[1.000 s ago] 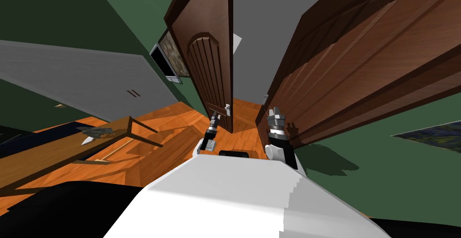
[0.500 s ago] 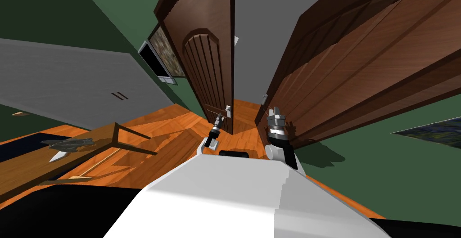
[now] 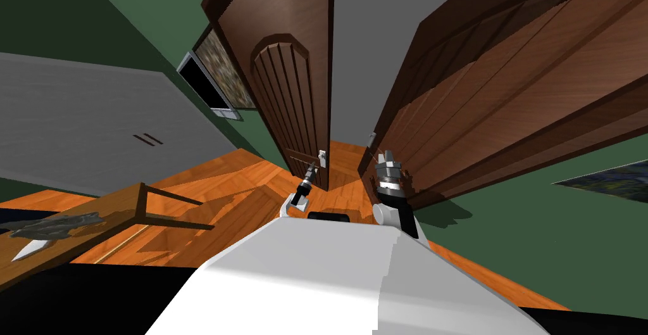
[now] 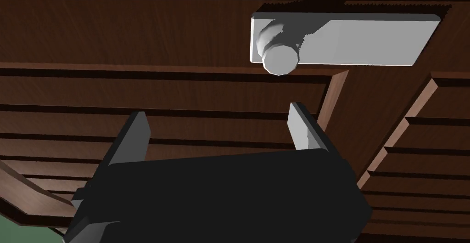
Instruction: Push the door open
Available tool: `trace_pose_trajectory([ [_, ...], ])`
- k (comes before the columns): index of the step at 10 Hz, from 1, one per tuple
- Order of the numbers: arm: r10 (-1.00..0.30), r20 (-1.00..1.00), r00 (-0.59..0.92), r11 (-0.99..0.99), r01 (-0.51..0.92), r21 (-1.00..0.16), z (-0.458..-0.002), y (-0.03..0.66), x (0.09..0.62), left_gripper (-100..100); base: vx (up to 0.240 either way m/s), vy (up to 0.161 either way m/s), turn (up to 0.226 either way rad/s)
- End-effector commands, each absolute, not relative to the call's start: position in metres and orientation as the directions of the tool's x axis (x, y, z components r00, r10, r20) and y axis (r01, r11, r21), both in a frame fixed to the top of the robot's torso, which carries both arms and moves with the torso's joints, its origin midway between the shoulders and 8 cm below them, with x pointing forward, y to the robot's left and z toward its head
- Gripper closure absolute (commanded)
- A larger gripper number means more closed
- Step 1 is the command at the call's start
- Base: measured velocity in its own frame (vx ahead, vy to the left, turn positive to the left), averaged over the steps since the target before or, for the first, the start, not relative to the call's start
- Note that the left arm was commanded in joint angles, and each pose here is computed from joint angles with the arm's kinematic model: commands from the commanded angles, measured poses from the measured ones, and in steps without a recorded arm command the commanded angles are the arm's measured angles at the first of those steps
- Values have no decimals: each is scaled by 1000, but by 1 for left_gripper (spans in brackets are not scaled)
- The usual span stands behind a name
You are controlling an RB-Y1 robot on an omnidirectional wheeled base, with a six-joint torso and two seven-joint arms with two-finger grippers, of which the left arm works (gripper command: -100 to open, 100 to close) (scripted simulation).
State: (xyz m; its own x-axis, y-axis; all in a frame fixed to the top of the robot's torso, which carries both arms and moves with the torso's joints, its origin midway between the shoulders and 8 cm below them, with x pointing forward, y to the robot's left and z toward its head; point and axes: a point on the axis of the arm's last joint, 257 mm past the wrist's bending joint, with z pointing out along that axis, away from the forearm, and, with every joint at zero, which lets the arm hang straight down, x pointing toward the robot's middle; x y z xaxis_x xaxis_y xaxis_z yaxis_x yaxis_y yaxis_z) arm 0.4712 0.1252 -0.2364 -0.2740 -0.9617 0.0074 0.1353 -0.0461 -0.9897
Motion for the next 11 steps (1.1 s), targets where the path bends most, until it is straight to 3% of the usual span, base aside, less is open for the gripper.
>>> trace_pose_trajectory([
  [1, -958, 7, -287, -37, 101, -994, -252, 119, 472, -100, 60, 108, -78],
  [6, -949, 1, -316, -10, 26, -1000, -286, 105, 474, -100, 64, 143, -89],
  [11, -954, 6, -301, -12, 19, -1000, -293, 108, 482, -100, 184, -49, -33],
])
